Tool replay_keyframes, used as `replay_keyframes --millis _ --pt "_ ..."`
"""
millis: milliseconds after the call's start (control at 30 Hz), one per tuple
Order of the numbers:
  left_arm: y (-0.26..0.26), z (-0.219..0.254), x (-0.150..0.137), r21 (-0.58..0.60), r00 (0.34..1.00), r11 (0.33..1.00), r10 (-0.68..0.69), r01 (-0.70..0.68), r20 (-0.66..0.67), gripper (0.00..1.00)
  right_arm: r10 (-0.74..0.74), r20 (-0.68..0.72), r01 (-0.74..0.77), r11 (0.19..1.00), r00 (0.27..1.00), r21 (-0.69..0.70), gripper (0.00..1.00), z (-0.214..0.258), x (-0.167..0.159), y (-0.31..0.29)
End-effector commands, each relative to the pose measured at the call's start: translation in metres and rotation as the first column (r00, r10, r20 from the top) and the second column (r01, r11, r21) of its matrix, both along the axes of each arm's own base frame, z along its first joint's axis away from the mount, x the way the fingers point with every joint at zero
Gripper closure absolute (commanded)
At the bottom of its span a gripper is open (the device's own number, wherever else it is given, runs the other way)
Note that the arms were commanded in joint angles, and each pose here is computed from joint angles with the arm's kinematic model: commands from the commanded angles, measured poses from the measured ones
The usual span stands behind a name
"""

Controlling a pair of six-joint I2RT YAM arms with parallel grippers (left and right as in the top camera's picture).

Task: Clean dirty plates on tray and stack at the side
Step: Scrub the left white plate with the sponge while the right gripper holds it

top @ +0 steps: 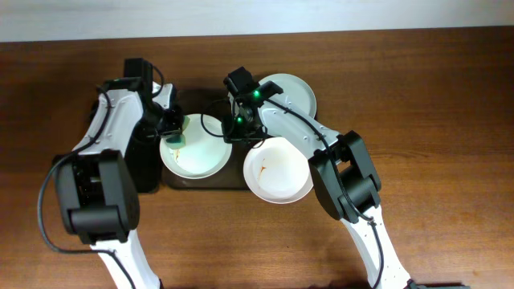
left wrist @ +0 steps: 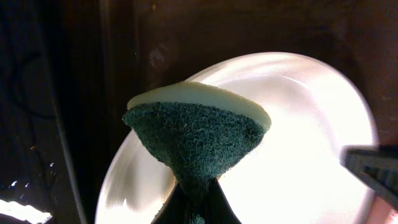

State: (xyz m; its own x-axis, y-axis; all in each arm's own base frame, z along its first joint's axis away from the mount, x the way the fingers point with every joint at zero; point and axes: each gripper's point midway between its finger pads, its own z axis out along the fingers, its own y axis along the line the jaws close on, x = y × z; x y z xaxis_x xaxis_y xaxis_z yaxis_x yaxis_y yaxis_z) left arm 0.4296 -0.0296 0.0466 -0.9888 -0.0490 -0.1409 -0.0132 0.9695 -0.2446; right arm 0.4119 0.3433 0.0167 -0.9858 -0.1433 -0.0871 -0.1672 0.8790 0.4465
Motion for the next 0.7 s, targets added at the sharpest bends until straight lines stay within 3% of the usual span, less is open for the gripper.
replay_keyframes --millis 0,133,233,300,333,367,400,467,600,667 --pt "0.0 -0.037 -0.005 0.093 0.997 0.995 -0.038 0.045 -0.073 0.99 0.002 -0.025 -0.002 1.0 1.0 0.007 0.96 -0.009 0.0 -0.005" --pt "-0.031 -0.047 -0.012 0.096 0.989 0.988 -0.107 0.117 -0.104 0.99 -0.11 -0.023 0.11 0.994 0.994 -0.019 0.96 -0.011 0.028 -0.043" --pt "-0.015 -0.051 -0.021 0.284 0.987 0.958 0.075 -0.033 -0.139 0.99 -0.121 -0.025 0.121 0.992 0.992 -0.021 0.96 -0.011 0.031 -0.048" --pt "-0.011 -0.051 -0.025 0.307 0.964 0.936 0.223 -0.172 -0.142 0.99 -0.118 -0.005 0.118 0.993 0.993 -0.032 0.96 -0.012 0.032 -0.046" --pt "-0.019 -0.051 -0.029 0.274 0.959 0.945 0.229 -0.178 -0.166 0.99 -0.117 -0.002 0.117 0.993 0.993 -0.03 0.96 -0.012 0.033 -0.045" --pt "-0.03 -0.051 -0.031 0.227 0.97 0.967 0.157 -0.112 -0.187 0.99 -0.117 -0.002 0.117 0.993 0.993 -0.03 0.96 -0.012 0.033 -0.045" --pt "-0.047 -0.05 -0.033 0.159 0.981 0.987 0.0 0.031 -0.193 0.99 -0.117 -0.002 0.117 0.993 0.993 -0.03 0.96 -0.012 0.033 -0.045" --pt "-0.057 -0.051 -0.026 0.152 0.978 0.974 -0.147 0.169 -0.146 0.99 -0.116 -0.004 0.116 0.993 0.993 -0.026 0.96 -0.011 0.032 -0.045" --pt "-0.062 -0.078 -0.004 0.148 0.998 0.987 -0.062 0.062 -0.007 0.99 -0.116 -0.006 0.116 0.993 0.993 -0.028 0.96 -0.012 0.032 -0.045" --pt "-0.045 -0.092 -0.004 0.223 0.999 0.973 0.047 -0.051 0.024 0.99 -0.116 -0.006 0.116 0.993 0.993 -0.029 0.96 -0.012 0.032 -0.045"
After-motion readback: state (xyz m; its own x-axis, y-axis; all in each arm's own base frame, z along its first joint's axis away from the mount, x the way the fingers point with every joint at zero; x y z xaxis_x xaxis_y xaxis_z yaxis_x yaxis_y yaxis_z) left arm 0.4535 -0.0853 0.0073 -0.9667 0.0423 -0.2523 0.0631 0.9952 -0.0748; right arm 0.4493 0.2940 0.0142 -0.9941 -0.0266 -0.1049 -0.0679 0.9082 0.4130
